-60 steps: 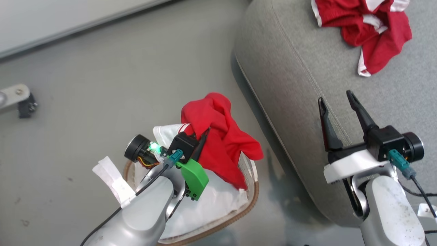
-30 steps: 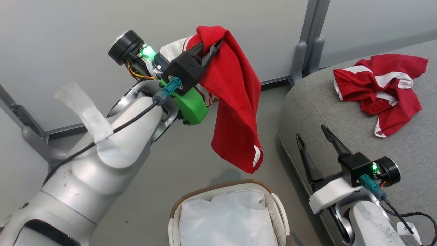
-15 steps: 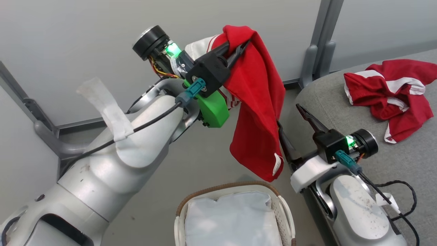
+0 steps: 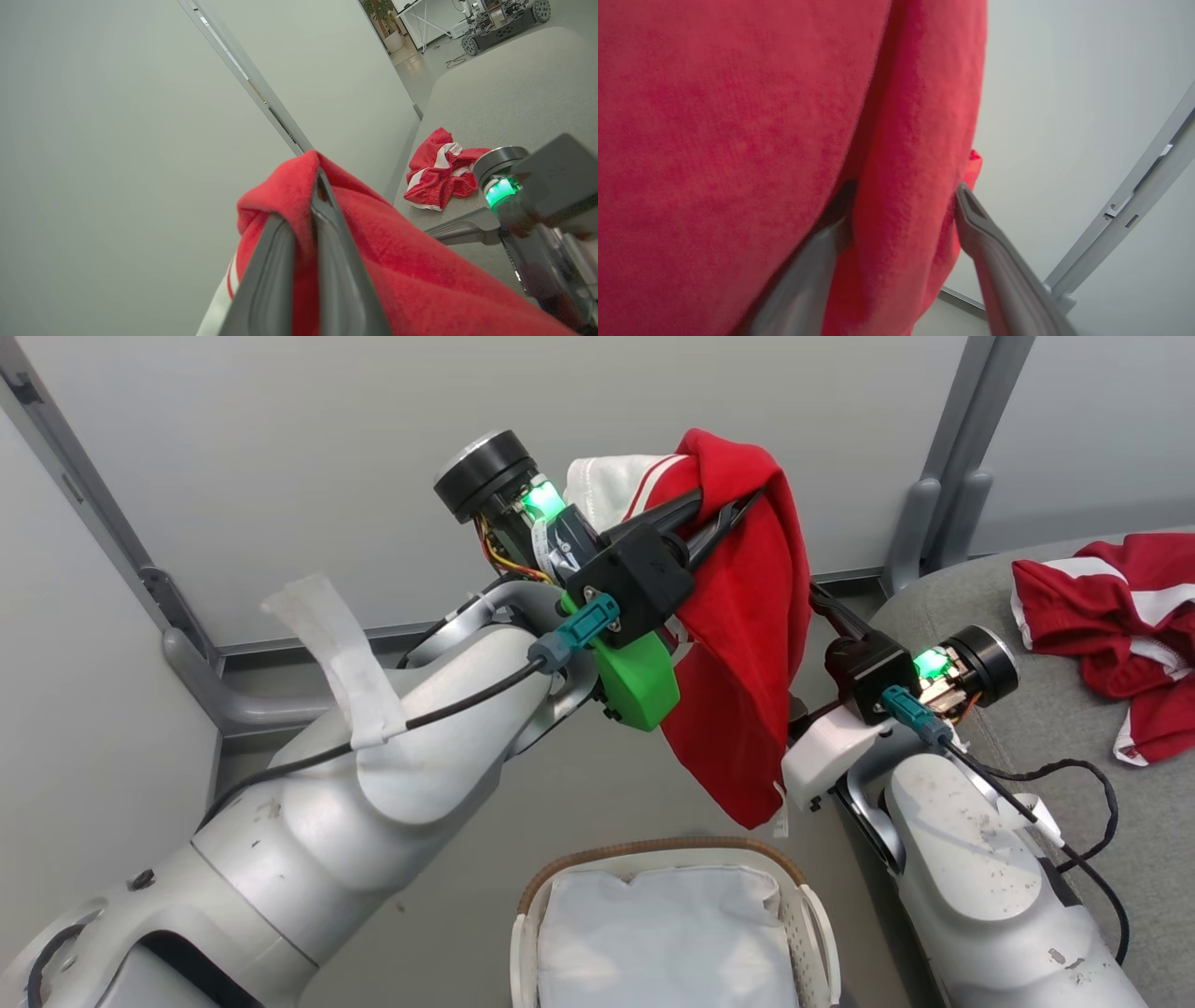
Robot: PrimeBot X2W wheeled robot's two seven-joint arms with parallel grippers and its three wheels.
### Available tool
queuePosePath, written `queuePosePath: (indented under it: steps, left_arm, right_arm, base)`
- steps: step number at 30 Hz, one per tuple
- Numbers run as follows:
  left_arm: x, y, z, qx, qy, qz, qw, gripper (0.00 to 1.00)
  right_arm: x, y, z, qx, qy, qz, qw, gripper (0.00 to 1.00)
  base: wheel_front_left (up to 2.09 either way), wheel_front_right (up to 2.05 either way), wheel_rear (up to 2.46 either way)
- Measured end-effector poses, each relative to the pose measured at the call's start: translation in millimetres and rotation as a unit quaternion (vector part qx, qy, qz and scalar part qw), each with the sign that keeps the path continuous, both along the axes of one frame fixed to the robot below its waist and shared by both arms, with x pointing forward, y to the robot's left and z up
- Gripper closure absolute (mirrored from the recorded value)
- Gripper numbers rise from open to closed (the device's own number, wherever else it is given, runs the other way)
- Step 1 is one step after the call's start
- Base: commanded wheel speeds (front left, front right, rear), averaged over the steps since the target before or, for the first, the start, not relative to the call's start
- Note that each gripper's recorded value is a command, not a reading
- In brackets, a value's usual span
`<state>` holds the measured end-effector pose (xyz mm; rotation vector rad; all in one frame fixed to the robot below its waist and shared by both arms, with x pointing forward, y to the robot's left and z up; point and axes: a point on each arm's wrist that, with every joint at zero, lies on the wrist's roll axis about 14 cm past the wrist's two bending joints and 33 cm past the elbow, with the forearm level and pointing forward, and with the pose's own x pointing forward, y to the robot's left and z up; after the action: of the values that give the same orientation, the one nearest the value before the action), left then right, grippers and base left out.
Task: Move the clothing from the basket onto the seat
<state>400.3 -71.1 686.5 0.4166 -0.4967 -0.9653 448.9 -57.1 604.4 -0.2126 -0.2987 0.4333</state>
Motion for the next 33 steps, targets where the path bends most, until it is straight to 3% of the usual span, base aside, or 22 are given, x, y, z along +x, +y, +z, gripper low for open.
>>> queuePosePath:
  steps: [1,2,5,6,19,27,28,30,31,32,33]
  left_arm:
    - [-1,1,0,-0.001,0.001,0.0,1.0,1.0]
    - [-1,3,-2,-0.002,0.002,0.001,1.0,1.0]
    - [-2,8,-4,-0.006,0.008,0.004,1.0,1.0]
    - [-2,11,-5,-0.007,0.011,0.006,1.0,1.0]
    - [10,29,-37,-0.041,0.08,0.042,0.995,1.0]
    - [11,35,-82,-0.072,0.16,0.069,0.982,1.0]
    - [11,36,-87,-0.078,0.17,0.074,0.98,0.89]
    - [9,35,-93,-0.093,0.184,0.078,0.975,0.56]
    - [7,34,-96,-0.101,0.192,0.078,0.973,0.5]
    - [5,34,-98,-0.107,0.197,0.079,0.971,0.16]
    - [4,33,-102,-0.113,0.204,0.08,0.969,0.0]
  right_arm:
    - [2,1,-3,-0.001,0.005,0.0,1.0,0.0]
    - [3,1,-5,-0.002,0.009,0.0,1.0,0.53]
    - [5,2,-13,-0.001,0.024,0.001,1.0,0.79]
    - [5,3,-14,0.0,0.026,0.003,1.0,1.0]
    - [4,4,-19,0.005,0.036,0.007,0.999,1.0]
    - [8,-8,-17,0.011,0.034,-0.005,0.999,1.0]
    - [9,-9,-17,0.012,0.034,-0.007,0.999,1.0]
    - [9,-11,-17,0.013,0.034,-0.009,0.999,1.0]
    - [10,-12,-17,0.014,0.034,-0.01,0.999,1.0]
    - [10,-13,-18,0.014,0.035,-0.012,0.999,1.0]
    - [11,-16,-18,0.015,0.036,-0.015,0.999,1.0]
  base:
    - [0.0,0.0,0.0]
    - [0.0,0.0,0.0]
    - [0.0,0.0,0.0]
    - [0.0,0.0,0.0]
    - [0.0,0.0,0.0]
    - [0.0,0.0,0.0]
    - [0.0,0.0,0.0]
    - [0.0,0.0,0.0]
    - [0.0,0.0,0.0]
    - [0.0,0.0,0.0]
    - [0.0,0.0,0.0]
